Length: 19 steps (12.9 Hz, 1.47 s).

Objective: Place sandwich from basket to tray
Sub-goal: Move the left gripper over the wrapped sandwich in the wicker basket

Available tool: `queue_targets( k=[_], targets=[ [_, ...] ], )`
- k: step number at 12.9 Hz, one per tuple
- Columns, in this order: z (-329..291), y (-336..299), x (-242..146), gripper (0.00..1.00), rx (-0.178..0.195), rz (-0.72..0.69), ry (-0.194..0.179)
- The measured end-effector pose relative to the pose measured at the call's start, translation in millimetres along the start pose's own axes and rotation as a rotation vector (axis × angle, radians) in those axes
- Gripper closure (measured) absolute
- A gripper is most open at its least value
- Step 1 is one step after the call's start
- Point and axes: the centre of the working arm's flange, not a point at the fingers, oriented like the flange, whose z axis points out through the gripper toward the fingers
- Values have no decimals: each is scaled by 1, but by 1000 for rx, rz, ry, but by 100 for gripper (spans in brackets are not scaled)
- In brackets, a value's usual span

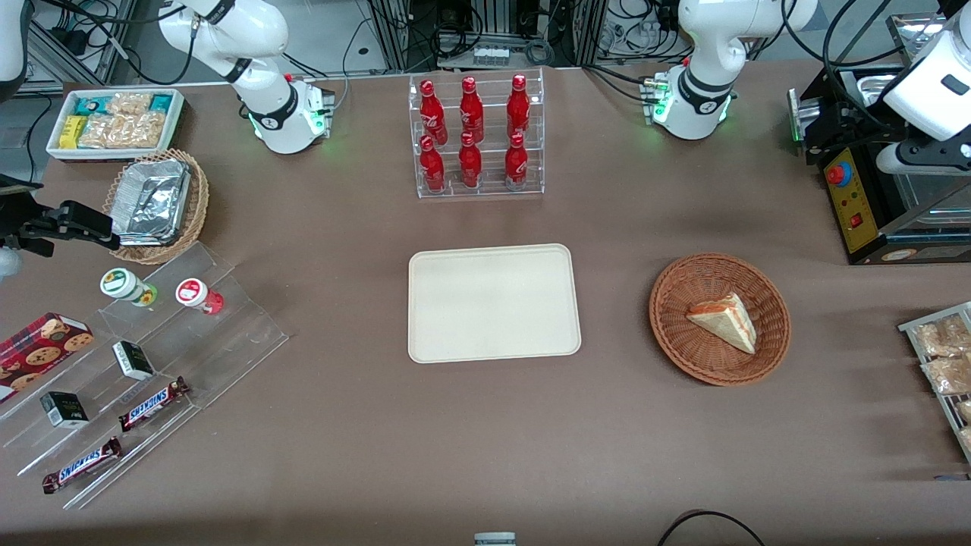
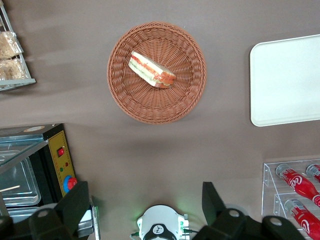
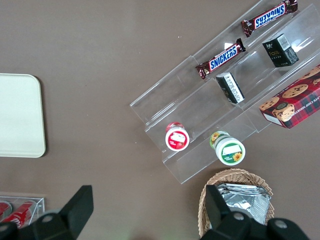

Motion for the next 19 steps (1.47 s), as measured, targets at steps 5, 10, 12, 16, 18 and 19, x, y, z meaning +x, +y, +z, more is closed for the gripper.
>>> queue_targets(
  k=[5,10,12,16,18,19],
  targets=[
    [11,1,18,0,-2,2,22],
    [48,2,38,0,-2,4,28],
    [83,2,52,0,-3,-1,15],
    [150,3,72,0,-5,-88,0],
    [166,1,75,0,-7,-159,10],
    [171,0,77,0,-10,-209,24]
  ],
)
